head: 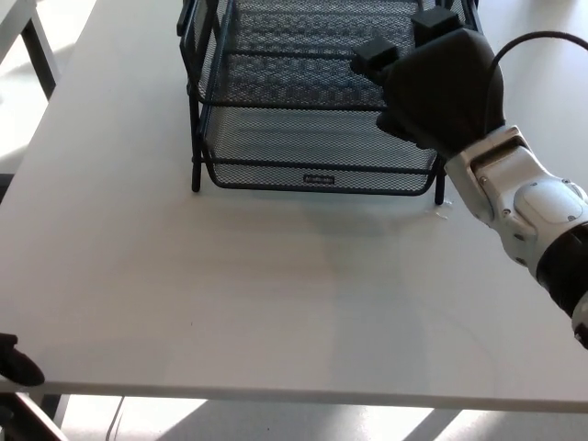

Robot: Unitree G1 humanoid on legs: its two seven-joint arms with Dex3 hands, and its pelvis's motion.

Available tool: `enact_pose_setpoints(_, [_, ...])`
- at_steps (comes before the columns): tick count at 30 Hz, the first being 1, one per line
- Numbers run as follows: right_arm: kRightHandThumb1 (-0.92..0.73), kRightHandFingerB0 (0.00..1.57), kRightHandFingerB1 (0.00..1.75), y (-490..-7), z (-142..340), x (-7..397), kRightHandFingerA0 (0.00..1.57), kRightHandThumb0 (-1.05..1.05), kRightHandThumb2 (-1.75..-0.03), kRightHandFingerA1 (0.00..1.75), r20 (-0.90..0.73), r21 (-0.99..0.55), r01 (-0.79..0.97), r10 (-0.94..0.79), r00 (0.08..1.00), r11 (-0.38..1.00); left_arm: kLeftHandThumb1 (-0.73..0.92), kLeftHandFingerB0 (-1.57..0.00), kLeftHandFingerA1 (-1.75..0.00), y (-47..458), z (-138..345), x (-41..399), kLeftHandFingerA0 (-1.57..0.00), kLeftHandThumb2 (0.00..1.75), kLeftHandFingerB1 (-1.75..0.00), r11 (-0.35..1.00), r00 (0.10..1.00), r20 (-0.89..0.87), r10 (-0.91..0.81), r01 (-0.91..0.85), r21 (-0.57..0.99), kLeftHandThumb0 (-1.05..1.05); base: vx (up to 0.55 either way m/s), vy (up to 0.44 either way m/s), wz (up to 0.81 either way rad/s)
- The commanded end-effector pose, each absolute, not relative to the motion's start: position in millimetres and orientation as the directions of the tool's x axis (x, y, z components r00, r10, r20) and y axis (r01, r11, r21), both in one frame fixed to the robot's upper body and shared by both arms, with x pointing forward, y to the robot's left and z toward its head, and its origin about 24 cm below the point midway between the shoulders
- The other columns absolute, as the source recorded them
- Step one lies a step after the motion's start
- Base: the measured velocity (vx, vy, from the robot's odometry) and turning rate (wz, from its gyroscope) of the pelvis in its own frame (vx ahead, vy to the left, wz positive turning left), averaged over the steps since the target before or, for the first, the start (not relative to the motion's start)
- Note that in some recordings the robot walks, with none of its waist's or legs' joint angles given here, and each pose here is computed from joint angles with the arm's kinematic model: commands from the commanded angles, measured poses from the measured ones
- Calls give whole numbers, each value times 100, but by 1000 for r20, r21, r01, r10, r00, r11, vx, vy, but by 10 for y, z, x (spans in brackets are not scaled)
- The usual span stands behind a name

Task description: The robot uses its right hand to grab the drawer kept on the middle of the desk and pull it out towards the robot

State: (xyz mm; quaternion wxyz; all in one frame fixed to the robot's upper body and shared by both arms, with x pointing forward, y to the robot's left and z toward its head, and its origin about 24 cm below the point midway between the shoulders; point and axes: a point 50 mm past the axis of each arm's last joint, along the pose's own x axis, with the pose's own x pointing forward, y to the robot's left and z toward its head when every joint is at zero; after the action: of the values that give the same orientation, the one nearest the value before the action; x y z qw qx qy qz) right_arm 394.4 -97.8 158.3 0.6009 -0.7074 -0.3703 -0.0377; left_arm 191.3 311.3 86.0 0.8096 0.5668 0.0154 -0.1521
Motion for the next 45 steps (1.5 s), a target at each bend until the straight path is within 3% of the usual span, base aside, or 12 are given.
enact_pose_setpoints(1, [-52, 97, 64, -1007, 1672, 3904, 90, -41, -56, 157, 596, -750, 656, 512, 619, 79, 54, -83, -89, 3105, 842, 1909, -81, 57, -60, 282, 939, -221, -262, 293, 913, -28, 0, 0, 0])
enact_pose_setpoints(11, [-52, 94, 67, -1072, 1551, 3696, 92, -46, -56, 158, 706, -681, 703, 437, 558, 203, 54, -83, -88, 3097, 858, 1911, -82, 57, -59, 285, 938, -227, -261, 300, 910, -28, 0, 0, 0])
enact_pose_setpoints(27, [-50, 93, 61, -1144, 1340, 3082, 90, -41, -60, 152, 705, -703, 655, 397, 588, 278, 54, -82, -87, 3114, 876, 1909, -81, 57, -59, 282, 940, -219, -262, 291, 914, -27, 0, 0, 0])
enact_pose_setpoints(45, [-54, 93, 65, -1187, 1348, 3059, 90, -42, -56, 154, 691, -719, 641, 375, 618, 268, 53, -83, -89, 3123, 872, 1912, -82, 56, -60, 280, 941, -209, -268, 283, 917, -27, 0, 0, 0])
